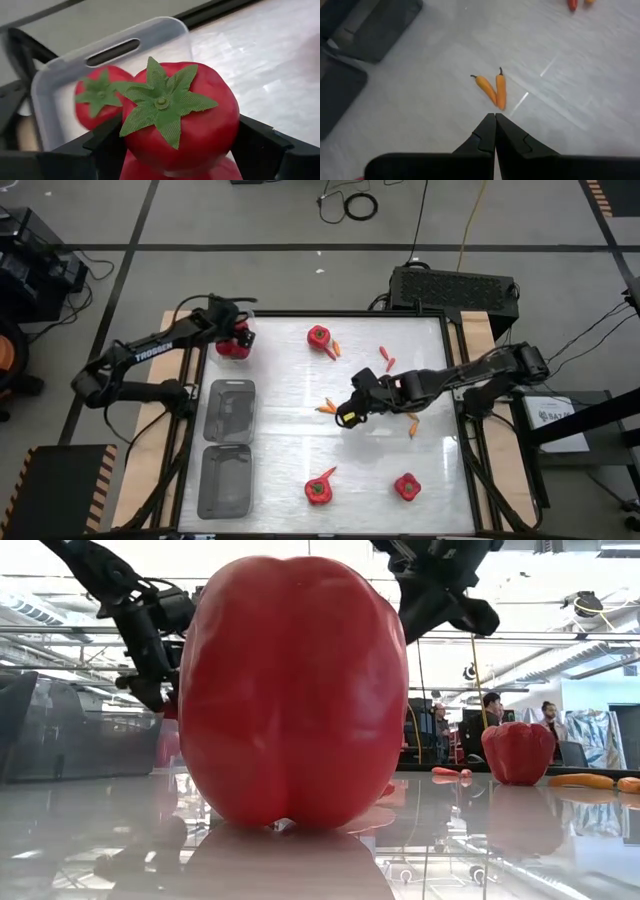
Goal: Sort produce into baskets
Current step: Put the red tomato into the transparent bin, then put the red bell pepper into the top black bin
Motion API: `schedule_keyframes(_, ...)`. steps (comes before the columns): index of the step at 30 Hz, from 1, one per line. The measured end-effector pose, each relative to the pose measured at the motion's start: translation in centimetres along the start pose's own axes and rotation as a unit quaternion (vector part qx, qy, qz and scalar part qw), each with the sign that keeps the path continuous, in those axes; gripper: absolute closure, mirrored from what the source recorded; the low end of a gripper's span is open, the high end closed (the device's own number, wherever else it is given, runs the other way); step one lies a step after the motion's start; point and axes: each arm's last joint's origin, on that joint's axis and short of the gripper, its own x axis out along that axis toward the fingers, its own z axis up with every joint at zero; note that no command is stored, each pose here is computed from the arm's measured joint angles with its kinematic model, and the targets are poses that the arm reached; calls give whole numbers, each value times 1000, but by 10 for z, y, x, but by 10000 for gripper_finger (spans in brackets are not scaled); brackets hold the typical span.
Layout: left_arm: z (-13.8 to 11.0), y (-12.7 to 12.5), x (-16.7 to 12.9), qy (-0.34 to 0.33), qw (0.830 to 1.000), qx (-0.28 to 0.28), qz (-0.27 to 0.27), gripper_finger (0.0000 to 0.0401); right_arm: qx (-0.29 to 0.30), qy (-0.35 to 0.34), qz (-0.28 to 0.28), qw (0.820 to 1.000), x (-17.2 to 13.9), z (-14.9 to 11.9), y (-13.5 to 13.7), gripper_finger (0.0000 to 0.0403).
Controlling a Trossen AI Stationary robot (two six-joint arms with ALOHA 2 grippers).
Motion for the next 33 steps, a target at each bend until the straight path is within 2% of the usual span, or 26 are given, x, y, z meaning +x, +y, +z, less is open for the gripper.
schedule_keyframes(2, 1, -1, 4, 1, 1000, -9, -4, 106, -20, 7, 1, 1000, 2, 4, -2, 403)
schedule_keyframes(5, -1, -1, 11, 12, 999, -31, 17, 102, -54, 18, 4, 998, 5, 12, -7, 403)
schedule_keyframes(14, -4, -3, 19, 30, 998, -55, 28, 35, -156, 77, 41, 984, 14, 37, -26, 403)
schedule_keyframes(18, -4, -3, 19, 32, 998, -55, 28, 23, -182, 88, 35, 979, 17, 47, -38, 403)
schedule_keyframes(22, -1, -3, 14, 35, 998, -53, 24, 22, -193, 104, 43, 975, 19, 56, -48, 403)
schedule_keyframes(28, 21, -7, -15, -11, 999, -52, 5, 22, -190, 121, 48, 973, 22, 69, -63, 403)
schedule_keyframes(33, 34, -17, -46, -59, 997, -42, -41, 22, -153, 175, -1, 973, 21, 69, -82, 400)
